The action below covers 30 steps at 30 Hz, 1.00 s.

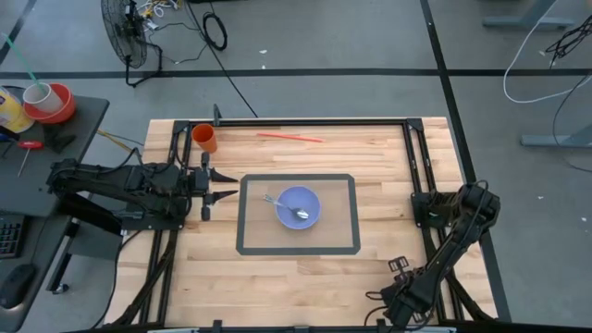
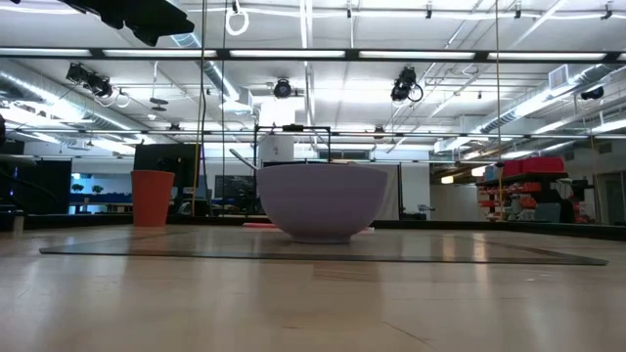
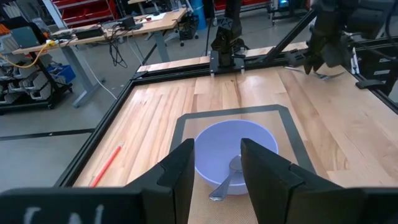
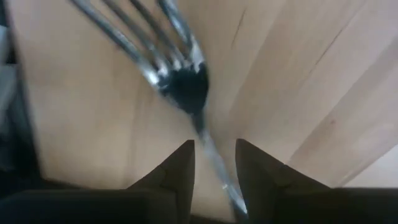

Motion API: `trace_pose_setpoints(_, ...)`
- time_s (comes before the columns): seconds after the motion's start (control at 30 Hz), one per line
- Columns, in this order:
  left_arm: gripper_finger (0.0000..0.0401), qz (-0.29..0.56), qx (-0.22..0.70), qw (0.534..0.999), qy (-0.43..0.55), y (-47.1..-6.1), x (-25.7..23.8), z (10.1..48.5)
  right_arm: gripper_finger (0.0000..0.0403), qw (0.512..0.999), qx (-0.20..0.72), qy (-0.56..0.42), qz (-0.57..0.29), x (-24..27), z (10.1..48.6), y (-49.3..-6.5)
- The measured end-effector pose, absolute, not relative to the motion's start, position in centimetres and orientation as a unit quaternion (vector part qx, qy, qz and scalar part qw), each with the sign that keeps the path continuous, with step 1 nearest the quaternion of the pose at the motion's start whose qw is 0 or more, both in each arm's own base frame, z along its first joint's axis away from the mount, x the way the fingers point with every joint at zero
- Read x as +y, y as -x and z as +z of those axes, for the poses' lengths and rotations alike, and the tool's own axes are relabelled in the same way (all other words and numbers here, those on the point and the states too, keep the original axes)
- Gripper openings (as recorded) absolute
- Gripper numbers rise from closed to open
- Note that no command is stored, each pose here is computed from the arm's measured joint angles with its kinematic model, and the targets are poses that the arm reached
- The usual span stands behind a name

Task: Pick & Place Utensil
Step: Put the silver fork into the violet bowl

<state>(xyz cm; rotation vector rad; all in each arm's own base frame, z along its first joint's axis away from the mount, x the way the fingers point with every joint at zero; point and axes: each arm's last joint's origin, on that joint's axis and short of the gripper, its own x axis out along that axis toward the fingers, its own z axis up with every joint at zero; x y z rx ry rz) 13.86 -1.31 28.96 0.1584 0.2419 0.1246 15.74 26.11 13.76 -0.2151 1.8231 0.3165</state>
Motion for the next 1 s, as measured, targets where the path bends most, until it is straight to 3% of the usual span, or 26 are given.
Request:
trace_pose_setpoints(0.23, 0.0135, 0.062, 0.120, 0.988, -0.079, -13.9, -1.3, 29.0, 0.0110, 0.585, 0.790, 0.119, 0.139, 26.4, 12.1, -16.0)
trace_pose_setpoints(0.57, 0.0135, 0.062, 0.121, 0.988, -0.079, -13.9, -1.3, 29.0, 0.0022, 0.591, 0.786, 0.130, 0.129, 26.4, 12.7, -16.3)
trace_pose_setpoints(0.73, 0.0135, 0.062, 0.120, 0.988, -0.079, -13.9, -1.3, 29.0, 0.0014, 0.587, 0.790, 0.119, 0.128, 25.8, 13.2, -18.1)
trace_pose_setpoints(1.0, 0.0135, 0.063, 0.119, 0.988, -0.073, -13.9, -1.3, 29.0, 0.0014, 0.676, 0.727, 0.106, 0.052, 22.5, 17.9, -26.2)
